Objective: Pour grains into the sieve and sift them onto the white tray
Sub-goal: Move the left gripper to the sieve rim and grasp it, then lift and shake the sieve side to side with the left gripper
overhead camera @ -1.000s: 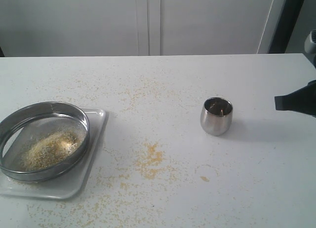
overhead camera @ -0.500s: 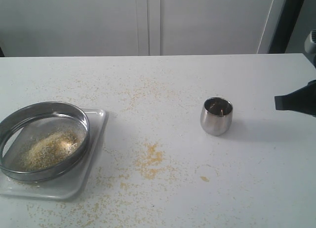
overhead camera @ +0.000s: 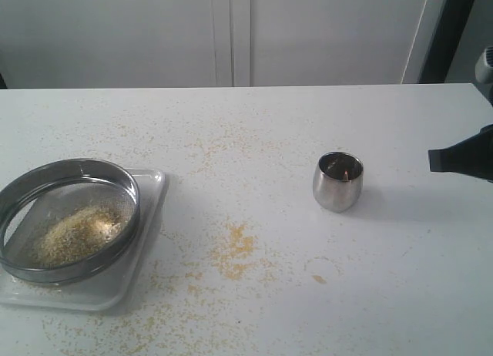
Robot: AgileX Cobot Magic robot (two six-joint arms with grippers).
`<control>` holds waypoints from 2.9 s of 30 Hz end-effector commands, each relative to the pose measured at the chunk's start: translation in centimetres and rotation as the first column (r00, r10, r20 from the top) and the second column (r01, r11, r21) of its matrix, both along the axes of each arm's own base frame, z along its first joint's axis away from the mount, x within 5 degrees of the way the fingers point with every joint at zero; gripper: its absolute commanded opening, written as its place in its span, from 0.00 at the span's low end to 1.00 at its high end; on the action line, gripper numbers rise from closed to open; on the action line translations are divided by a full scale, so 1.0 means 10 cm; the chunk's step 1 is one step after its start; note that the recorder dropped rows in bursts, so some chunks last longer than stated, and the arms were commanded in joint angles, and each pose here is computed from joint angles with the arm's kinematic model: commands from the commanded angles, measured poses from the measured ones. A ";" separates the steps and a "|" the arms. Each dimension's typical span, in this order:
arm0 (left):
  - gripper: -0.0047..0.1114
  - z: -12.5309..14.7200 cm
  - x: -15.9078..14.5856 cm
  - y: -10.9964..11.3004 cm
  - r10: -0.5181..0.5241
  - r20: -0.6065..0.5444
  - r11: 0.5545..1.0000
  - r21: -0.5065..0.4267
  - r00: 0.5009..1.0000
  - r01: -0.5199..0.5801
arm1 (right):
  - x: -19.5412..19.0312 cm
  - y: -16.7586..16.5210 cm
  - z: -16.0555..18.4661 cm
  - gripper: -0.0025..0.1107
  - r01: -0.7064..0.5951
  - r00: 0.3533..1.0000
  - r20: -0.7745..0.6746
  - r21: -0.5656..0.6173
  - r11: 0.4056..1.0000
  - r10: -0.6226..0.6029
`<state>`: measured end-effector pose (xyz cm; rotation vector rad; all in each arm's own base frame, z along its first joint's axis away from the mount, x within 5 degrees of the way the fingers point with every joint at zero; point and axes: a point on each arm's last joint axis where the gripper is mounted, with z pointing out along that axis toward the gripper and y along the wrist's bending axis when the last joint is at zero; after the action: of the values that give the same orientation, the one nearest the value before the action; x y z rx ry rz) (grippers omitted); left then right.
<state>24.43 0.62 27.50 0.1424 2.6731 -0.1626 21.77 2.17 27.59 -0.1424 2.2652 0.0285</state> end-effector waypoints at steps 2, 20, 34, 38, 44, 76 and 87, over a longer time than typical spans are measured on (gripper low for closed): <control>0.56 -0.11 0.25 0.00 -0.046 -0.050 0.999 0.002 0.998 0.046 | -0.01 -0.01 0.01 0.02 0.005 1.000 0.016 0.001 1.000 -0.005; 0.53 -0.52 0.85 0.12 -0.058 -0.114 0.994 0.082 0.992 0.067 | -0.01 -0.01 0.01 0.02 0.006 1.000 0.014 0.001 1.000 -0.006; 0.51 -0.93 1.07 0.15 -0.072 -0.141 0.992 0.094 0.987 0.086 | -0.01 -0.01 0.01 0.02 0.006 1.000 0.015 0.003 1.000 -0.006; 0.51 -1.02 1.10 0.16 -0.070 -0.148 0.992 0.095 0.986 0.084 | -0.01 -0.01 0.01 0.02 0.006 1.000 0.015 0.003 1.000 -0.006; 0.45 -1.12 1.14 0.16 -0.066 -0.153 0.992 0.096 0.986 0.081 | -0.01 -0.01 0.01 0.02 0.006 1.000 0.015 0.003 1.000 -0.006; 0.04 -0.79 1.03 0.09 -0.025 -0.158 1.000 -0.001 0.987 0.025 | -0.01 -0.01 0.01 0.02 0.006 1.000 0.015 0.003 1.000 -0.006; 0.04 -0.75 0.97 0.24 0.048 -0.194 0.993 -0.100 0.980 -0.068 | -0.01 -0.01 0.01 0.02 0.006 1.000 0.015 0.003 1.000 -0.006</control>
<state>34.41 3.03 18.97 0.0509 2.8579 -0.2598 21.77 2.17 27.59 -0.1424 2.2646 0.0286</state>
